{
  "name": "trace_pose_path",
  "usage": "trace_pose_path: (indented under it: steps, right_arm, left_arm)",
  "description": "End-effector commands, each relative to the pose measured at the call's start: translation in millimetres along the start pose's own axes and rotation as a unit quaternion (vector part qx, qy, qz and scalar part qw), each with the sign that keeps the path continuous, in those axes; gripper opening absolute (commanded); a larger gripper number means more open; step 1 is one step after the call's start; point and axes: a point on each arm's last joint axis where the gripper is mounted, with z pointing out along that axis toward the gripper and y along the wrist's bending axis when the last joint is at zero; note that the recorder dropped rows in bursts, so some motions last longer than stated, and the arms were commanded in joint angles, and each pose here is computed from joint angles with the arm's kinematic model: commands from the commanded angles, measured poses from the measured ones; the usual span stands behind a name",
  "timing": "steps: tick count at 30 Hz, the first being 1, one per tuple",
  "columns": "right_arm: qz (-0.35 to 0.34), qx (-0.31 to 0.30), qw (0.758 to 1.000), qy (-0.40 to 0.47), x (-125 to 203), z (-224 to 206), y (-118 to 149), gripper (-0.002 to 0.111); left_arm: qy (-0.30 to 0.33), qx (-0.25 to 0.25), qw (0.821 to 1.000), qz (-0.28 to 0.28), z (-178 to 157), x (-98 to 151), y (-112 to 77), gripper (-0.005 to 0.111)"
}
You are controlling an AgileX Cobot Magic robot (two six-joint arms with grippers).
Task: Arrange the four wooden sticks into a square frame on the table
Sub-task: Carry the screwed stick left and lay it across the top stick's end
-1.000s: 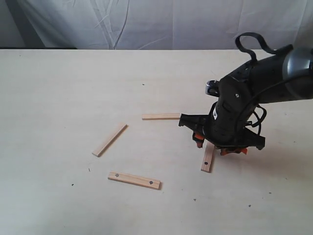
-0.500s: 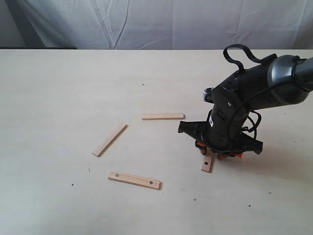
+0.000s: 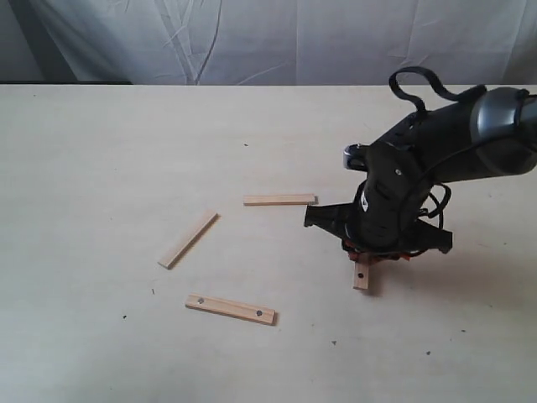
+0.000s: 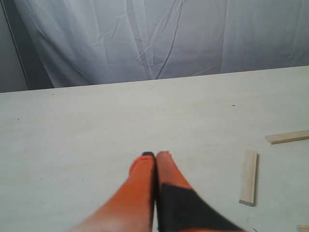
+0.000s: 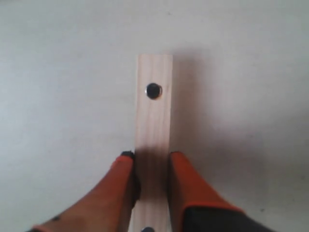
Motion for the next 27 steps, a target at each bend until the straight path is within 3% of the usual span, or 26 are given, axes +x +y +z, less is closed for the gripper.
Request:
trace_pose_path:
  steps: [1, 9, 13, 27]
  right_arm:
    - [-0.066, -0.011, 0.997, -0.022, -13.1, -26.0, 6.7, 0.000]
    - [-0.078, -0.039, 0.995, -0.053, -41.5, -44.3, 31.1, 0.000]
    - [-0.098, -0.066, 0.991, -0.064, -46.4, -30.2, 41.4, 0.000]
    - [-0.099, -0.069, 0.991, -0.051, -52.4, 16.0, 54.9, 0.000]
  left_arm:
    - [-0.004, 0.000, 1.000, -0.003, 0.1, 0.7, 0.0, 0.000]
    - [-0.004, 0.000, 1.000, -0.003, 0.1, 0.7, 0.0, 0.000]
    - [-0.004, 0.000, 1.000, -0.003, 0.1, 0.7, 0.0, 0.000]
    - [-0.004, 0.000, 1.000, -0.003, 0.1, 0.7, 0.0, 0.000]
